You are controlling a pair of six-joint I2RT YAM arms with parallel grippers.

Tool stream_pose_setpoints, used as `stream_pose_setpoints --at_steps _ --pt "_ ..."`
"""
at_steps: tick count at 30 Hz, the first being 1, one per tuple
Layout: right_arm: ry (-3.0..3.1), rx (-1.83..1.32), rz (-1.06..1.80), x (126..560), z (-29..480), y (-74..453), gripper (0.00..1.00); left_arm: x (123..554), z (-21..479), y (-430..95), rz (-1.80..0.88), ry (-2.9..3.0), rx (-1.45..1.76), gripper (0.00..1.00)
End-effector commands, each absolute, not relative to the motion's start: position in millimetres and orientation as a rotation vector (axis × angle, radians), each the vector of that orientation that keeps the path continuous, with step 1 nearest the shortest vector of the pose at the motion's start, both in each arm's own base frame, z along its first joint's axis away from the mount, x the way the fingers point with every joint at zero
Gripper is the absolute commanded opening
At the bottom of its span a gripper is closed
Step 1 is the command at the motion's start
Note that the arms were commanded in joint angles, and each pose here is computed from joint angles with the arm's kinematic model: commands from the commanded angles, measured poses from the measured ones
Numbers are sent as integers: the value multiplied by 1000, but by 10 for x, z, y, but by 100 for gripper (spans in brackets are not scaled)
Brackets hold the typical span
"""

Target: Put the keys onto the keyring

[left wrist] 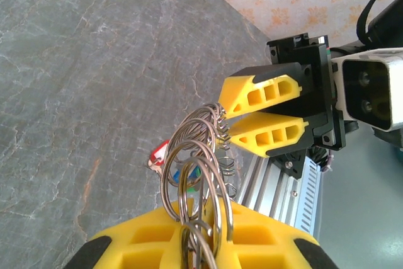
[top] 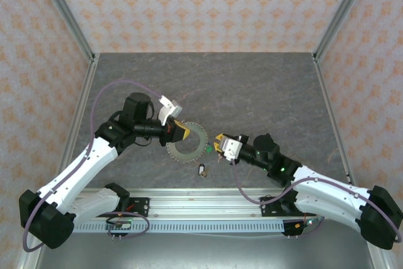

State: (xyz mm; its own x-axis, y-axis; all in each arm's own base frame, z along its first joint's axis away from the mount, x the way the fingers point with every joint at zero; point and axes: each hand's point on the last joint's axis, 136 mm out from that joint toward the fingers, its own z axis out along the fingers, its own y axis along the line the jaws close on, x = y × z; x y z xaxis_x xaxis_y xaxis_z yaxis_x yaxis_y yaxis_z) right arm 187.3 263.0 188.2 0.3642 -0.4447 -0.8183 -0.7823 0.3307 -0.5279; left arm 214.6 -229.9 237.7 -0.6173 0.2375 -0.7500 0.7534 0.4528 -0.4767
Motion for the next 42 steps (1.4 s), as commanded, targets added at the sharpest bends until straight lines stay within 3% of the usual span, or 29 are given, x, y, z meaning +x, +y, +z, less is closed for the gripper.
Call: stream_pose_setpoints --at_steps 1,22,42 --pt "1209 -1319 326 1881 2043 2707 21 2129 2532 -2334 -1146 2051 864 0" --pt "1191 -1299 456 1873 2093 2919 21 2135 2497 -2350 -1161 2062 863 0" --pt "1243 -1296 585 1774 2047 2946 32 2132 2492 -2343 -1159 2069 859 0"
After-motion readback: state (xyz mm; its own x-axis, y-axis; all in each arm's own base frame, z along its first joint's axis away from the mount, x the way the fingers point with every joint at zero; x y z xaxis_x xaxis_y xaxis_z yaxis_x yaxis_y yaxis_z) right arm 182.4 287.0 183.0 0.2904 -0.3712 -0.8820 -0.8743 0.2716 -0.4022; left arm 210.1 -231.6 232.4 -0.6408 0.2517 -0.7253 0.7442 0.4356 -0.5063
